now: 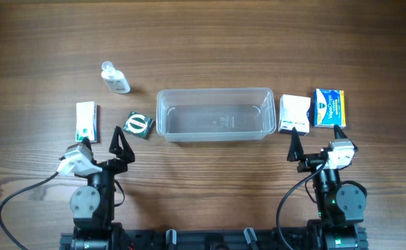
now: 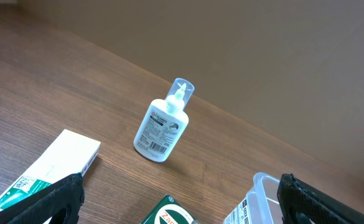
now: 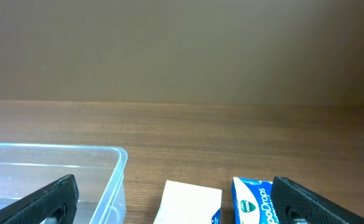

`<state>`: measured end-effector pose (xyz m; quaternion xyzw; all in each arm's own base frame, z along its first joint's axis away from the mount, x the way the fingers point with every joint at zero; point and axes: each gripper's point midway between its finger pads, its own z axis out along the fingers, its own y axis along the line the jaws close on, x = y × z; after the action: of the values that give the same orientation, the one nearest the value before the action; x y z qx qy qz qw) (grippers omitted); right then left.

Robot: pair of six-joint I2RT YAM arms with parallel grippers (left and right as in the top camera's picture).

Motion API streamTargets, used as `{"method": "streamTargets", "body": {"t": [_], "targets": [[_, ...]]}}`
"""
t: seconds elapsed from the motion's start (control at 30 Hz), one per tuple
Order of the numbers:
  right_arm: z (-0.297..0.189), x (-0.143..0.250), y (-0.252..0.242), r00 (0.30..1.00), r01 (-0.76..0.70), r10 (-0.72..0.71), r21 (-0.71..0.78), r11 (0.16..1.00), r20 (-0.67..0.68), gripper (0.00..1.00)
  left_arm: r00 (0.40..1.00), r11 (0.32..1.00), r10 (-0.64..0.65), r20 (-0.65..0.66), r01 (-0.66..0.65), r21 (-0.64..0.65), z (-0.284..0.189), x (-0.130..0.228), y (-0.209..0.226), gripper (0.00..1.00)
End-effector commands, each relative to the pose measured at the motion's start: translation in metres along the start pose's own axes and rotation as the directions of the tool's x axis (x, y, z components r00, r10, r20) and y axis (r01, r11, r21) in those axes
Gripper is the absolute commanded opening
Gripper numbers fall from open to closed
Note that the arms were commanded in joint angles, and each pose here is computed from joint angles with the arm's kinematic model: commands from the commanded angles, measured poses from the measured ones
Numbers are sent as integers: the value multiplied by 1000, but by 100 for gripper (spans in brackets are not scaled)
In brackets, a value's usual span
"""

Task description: Pack container

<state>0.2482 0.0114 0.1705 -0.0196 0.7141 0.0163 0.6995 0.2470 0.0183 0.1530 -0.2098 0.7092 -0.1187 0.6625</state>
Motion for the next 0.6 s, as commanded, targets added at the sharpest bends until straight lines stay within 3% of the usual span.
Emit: {"method": "streamTargets", "body": {"t": [0.0,0.47,0.57], "targets": [[0,1,-2,1000,-7,7,8,1000,-5,100,1000,1000,9,-8,-9,-2,0,2,1,100],[1,2,-1,1000,-10,10,7,1000,-7,100,1000,1000,9,-8,-9,-1,0,2,1,100],[0,0,11,995,-104,103,-66,992,-5,100,1000,1000,9,-8,-9,-1,0,2,1,100]]}}
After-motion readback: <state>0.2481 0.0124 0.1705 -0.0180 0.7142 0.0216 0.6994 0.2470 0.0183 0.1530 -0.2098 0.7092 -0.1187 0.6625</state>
